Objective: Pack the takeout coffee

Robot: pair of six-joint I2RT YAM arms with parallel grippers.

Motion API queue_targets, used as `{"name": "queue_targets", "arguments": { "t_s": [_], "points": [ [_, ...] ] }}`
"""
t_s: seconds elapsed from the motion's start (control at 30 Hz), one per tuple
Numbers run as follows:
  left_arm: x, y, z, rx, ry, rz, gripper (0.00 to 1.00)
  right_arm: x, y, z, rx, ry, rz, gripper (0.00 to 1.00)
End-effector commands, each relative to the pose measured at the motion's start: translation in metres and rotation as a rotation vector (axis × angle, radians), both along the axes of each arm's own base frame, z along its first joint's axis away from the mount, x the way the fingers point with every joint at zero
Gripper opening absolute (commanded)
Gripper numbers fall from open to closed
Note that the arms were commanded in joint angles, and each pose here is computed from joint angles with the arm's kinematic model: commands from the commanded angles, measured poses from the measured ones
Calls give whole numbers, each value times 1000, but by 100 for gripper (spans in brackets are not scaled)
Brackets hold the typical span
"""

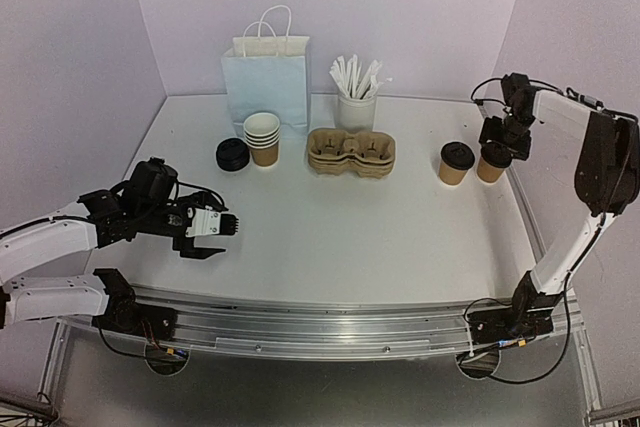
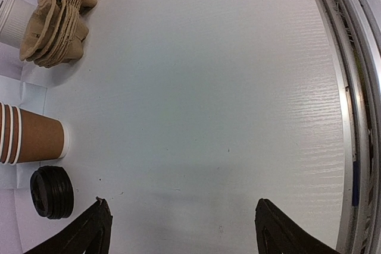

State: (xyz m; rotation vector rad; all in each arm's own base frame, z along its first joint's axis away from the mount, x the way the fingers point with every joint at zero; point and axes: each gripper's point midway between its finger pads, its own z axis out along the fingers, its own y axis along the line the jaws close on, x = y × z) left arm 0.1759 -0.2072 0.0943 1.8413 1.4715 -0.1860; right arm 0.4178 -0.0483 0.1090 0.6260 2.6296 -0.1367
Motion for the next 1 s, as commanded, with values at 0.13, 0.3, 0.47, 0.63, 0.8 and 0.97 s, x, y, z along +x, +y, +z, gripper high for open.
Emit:
{"name": "queue_targets", "arguments": {
  "t_s": [0.13, 0.3, 0.47, 0.63, 0.8, 0.97],
  "points": [
    [9, -6, 22, -42, -27, 24, 82, 15, 7, 78, -18, -136, 68, 89],
    [18, -10, 35, -78, -28, 72, 82, 15, 37, 125, 19, -242, 113, 84],
    [50, -19, 74, -197, -14, 251, 83, 7, 89, 158, 68, -320, 186, 82],
    [86, -28, 137, -338, 16, 403, 83, -5, 145, 169, 177, -347, 266, 81],
    [155, -26, 194, -416, 74, 509, 84, -15, 196, 183, 286, -377, 385, 80],
    [240, -12, 259, -509, -31, 567, 91, -25, 213, 189, 328, -396, 424, 80]
  ]
}}
